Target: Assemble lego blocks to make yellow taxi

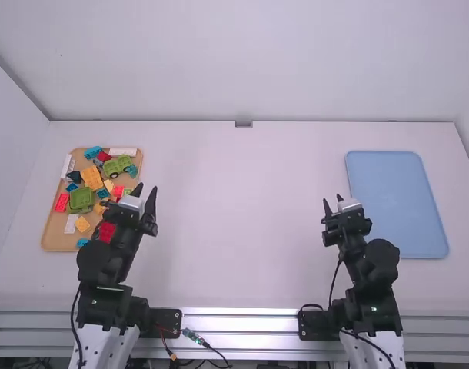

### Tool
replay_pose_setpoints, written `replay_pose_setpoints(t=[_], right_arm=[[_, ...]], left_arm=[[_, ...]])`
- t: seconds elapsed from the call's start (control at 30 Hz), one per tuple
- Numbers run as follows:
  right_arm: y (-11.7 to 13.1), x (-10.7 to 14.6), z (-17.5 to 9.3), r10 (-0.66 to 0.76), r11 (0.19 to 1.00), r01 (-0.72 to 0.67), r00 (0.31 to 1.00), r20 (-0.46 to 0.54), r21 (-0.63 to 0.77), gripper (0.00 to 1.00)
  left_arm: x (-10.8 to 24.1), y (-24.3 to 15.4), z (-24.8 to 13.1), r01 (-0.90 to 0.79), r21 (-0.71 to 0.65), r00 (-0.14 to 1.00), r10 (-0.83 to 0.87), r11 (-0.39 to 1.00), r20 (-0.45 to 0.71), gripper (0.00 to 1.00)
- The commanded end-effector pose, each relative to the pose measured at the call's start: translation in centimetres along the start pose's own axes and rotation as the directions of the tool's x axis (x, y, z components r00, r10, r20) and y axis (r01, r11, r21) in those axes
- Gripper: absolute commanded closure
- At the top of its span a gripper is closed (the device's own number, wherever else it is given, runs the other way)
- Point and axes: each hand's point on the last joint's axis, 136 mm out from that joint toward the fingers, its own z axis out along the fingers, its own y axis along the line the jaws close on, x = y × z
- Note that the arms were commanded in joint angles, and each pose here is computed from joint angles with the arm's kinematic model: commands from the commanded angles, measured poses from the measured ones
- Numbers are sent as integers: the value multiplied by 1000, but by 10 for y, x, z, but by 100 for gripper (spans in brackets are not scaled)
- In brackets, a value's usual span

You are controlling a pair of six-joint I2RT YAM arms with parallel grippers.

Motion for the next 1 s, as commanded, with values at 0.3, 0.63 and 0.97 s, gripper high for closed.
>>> replay_pose_setpoints(t=[0.3, 0.63, 0.97], right_arm=[[-13, -45, 9, 67, 997, -68, 998, 9, 44, 55], [-29, -84, 28, 79, 995, -79, 997, 7, 65, 38], [-49, -134, 58, -2, 996, -1, 999, 33, 85, 17]], left_arm=[[-73, 13, 12, 73, -18, 986, -70, 997, 151, 57], [-79, 19, 40, 252, -9, 967, -252, 968, 37, 40], [-33, 18, 75, 388, -66, 898, -394, 919, -199, 20]])
